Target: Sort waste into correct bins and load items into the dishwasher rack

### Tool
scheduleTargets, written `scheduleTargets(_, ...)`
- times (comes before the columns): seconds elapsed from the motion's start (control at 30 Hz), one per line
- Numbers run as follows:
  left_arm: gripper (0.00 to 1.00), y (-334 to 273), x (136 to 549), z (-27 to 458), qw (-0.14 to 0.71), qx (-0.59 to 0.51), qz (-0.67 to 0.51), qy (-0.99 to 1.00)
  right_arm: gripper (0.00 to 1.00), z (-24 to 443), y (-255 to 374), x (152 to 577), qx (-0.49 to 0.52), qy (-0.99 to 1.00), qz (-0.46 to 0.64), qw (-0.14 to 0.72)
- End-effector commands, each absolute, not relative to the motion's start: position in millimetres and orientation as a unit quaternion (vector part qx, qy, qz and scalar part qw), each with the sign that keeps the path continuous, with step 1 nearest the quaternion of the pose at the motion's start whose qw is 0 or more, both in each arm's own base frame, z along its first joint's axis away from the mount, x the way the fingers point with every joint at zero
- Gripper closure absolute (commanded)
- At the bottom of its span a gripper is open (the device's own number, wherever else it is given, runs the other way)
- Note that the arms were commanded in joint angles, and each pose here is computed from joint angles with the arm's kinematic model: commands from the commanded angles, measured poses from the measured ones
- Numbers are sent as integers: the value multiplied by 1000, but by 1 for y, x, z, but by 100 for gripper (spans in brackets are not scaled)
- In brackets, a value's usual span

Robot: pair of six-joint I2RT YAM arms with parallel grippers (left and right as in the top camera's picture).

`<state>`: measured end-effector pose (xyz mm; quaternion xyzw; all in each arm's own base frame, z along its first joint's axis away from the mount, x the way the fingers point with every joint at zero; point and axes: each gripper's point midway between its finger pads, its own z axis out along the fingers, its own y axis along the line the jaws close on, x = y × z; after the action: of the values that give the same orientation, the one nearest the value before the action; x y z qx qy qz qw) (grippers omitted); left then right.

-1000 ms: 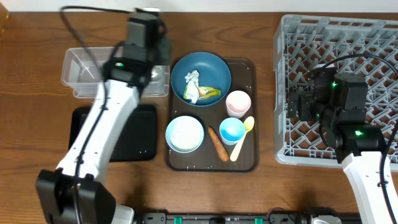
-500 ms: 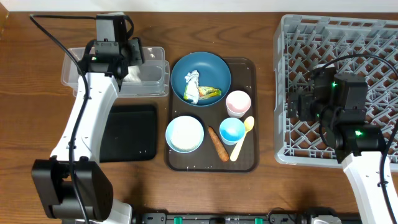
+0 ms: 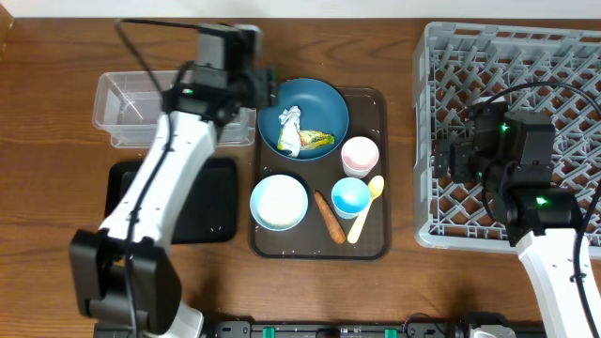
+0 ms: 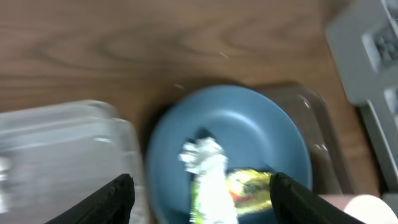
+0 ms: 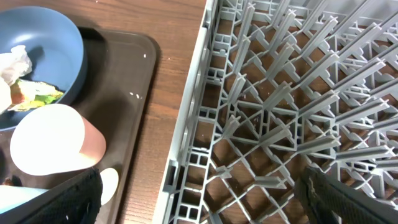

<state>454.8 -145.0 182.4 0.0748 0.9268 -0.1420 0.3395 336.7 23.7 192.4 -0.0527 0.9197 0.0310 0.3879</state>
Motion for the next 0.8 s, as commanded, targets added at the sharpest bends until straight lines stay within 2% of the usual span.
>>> scheduleTargets(0.0, 28, -165, 448, 143, 291, 91, -149, 941, 1, 199, 24, 340, -47, 917, 36, 394)
scheduleTargets(0.23, 28, -198, 435, 83, 226, 124, -144, 955, 1, 199, 24, 340, -47, 917, 36, 394)
scheduleTargets(0.47, 29, -191, 432, 33, 183, 120, -105, 970, 1, 199, 24, 340, -47, 918, 36, 392)
scheduleTargets(0.67, 46, -192, 432, 31, 182, 120, -105, 970, 1, 199, 24, 340, -47, 918, 36, 392)
scheduleTargets(0.77, 59, -191, 430, 30, 178, 120, -104, 971, 1, 198, 24, 339, -47, 919, 36, 391)
